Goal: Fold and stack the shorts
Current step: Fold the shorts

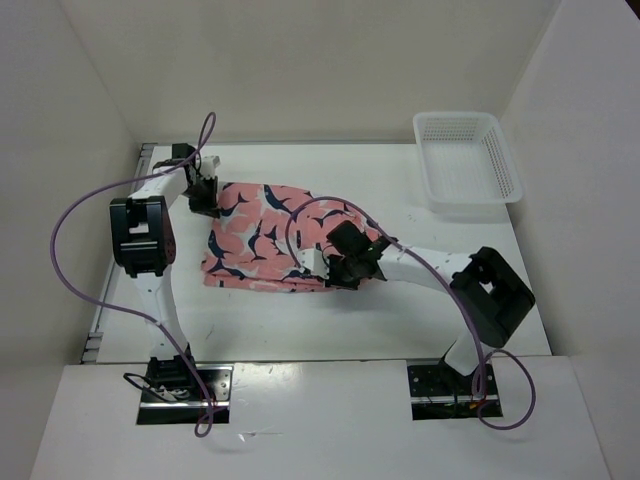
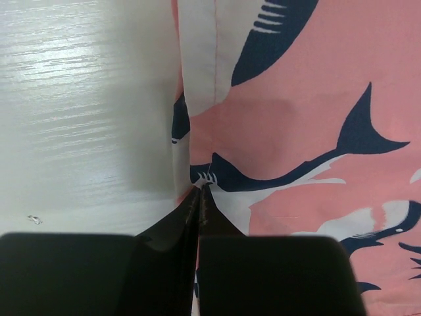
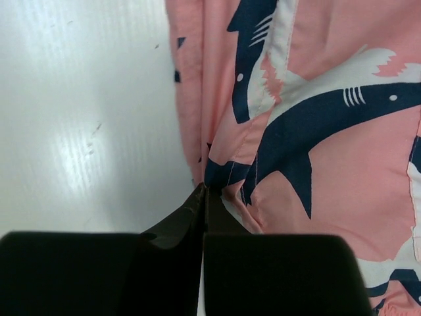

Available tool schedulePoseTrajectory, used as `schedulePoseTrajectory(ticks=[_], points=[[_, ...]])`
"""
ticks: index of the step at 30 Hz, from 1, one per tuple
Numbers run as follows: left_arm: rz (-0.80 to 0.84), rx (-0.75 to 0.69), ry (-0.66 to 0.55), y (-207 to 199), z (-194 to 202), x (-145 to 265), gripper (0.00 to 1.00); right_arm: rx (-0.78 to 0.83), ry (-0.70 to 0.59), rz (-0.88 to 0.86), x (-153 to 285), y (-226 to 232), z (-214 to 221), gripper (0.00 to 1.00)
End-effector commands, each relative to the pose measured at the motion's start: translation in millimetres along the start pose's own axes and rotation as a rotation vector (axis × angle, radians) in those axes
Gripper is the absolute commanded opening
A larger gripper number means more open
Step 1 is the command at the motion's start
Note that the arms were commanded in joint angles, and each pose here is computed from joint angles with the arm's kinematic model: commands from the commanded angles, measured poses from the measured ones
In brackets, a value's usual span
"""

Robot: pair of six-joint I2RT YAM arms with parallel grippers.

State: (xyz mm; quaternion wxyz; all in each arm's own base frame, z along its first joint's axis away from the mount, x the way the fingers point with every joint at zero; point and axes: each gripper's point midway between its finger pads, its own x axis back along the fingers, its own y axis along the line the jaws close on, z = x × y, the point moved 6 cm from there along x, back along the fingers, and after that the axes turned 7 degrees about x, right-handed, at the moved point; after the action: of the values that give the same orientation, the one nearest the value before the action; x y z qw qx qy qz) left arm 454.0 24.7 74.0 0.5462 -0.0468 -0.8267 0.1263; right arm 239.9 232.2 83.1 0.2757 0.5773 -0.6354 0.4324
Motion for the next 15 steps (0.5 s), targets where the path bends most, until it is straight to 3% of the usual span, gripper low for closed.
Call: schedulePoseTrajectory(ticks=[1, 5, 10, 11, 12, 15], points=[[-0.092, 0.006, -0.008, 20.0, -3.8, -10.0, 0.00, 0.065, -0.035, -0.057, 18.1, 17.7, -1.7, 0.00], [-0.025, -0.001, -0.033, 8.6, -10.8, 2.1, 0.03, 0.050, -0.054, -0.035, 20.8, 17.1, -4.0, 0.00], [0.048, -0.008, -0.017, -7.8, -0.3, 18.0, 0.14, -0.089, -0.164, 0.126, 48.5, -19.7, -47.4, 0.49], [0.049, -0.012, -0.033, -9.7, -3.2, 24.3, 0.16, -0.207, -0.200, 0.147, 57.1, -29.4, -54.0, 0.56], [0.049, -0.012, -0.031, -10.0, -1.3, 26.0, 0.18, -0.243, -0.291, 0.173, 81.9, -43.9, -75.6, 0.59], [0.059, -0.015, -0.041, -13.1, -0.1, 33.8, 0.22, -0.473, -0.382, 0.223, 118.2, -67.9, -82.5, 0.62]])
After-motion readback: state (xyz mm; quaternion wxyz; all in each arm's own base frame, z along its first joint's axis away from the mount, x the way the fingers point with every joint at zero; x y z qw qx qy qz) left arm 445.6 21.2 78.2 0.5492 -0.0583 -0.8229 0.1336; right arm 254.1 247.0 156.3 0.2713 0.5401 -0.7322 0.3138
